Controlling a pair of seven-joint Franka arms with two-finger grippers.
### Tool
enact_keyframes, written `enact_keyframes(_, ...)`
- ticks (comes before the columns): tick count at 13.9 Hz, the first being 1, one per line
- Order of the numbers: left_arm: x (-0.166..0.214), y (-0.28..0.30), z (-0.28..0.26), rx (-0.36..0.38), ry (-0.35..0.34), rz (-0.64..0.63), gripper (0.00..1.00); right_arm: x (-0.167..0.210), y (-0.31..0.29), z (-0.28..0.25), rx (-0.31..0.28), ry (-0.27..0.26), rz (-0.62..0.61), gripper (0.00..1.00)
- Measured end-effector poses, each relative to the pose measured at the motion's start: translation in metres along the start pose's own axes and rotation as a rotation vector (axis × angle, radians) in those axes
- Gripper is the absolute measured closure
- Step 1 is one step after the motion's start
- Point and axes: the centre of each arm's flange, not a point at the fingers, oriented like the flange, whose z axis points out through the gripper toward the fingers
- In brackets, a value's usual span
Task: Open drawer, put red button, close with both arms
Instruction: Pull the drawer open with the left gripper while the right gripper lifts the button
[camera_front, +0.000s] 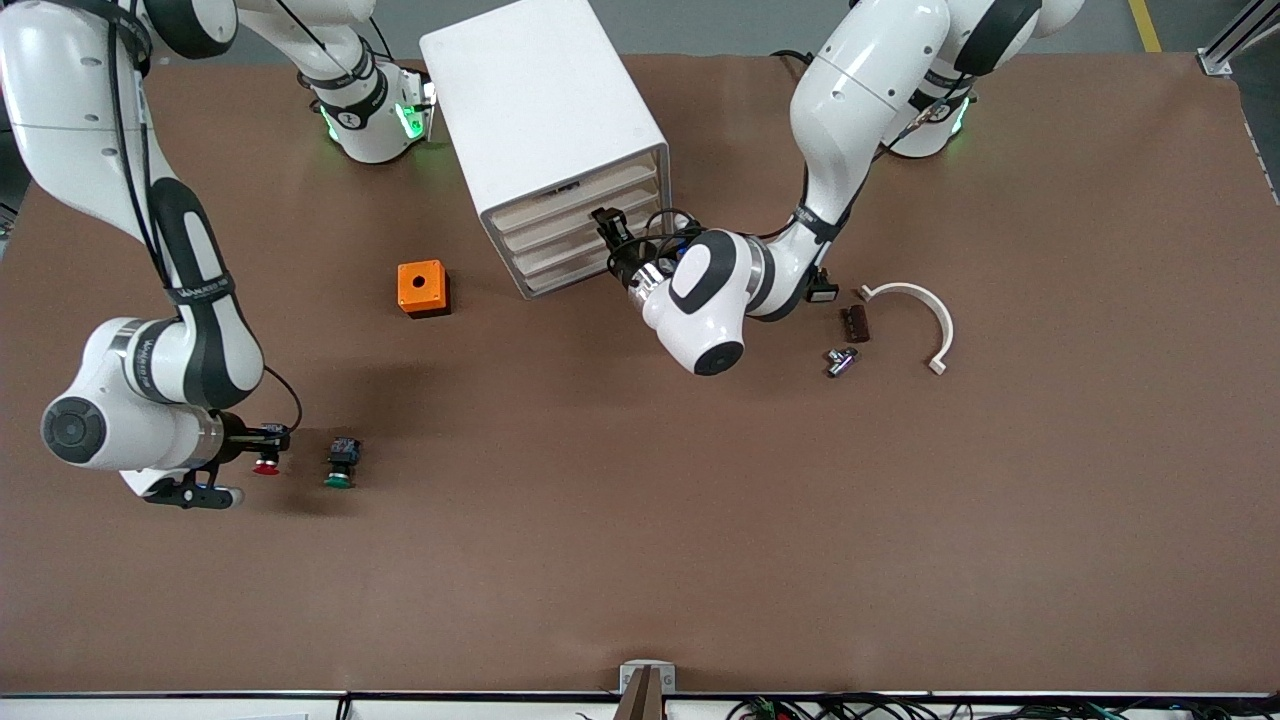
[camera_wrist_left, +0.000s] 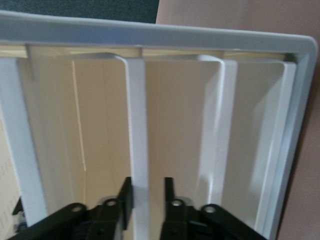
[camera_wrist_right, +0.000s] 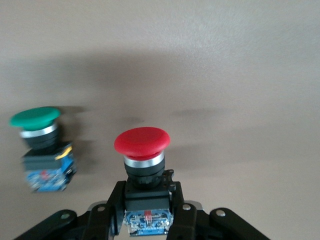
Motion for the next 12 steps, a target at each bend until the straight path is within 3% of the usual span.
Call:
enact_keyframes(1, -0.001, -0.002, 0.0, 0.002, 0.003, 0.004, 0.84, -0.003, -0.001, -0.014, 0.001, -0.002, 0.001, 0.6)
enact_keyframes(7, -0.002, -0.002, 0.003, -0.004, 0.005, 0.005, 0.86, -0.035, -0.046, -0.087, -0.011, -0.064, 0.129, 0.6)
enact_keyframes(12, 0.007, 0.017, -0.073, -0.028, -0.105, -0.012, 0.86, -0.085, -0.161, -0.132, -0.086, -0.115, 0.314, 0.6)
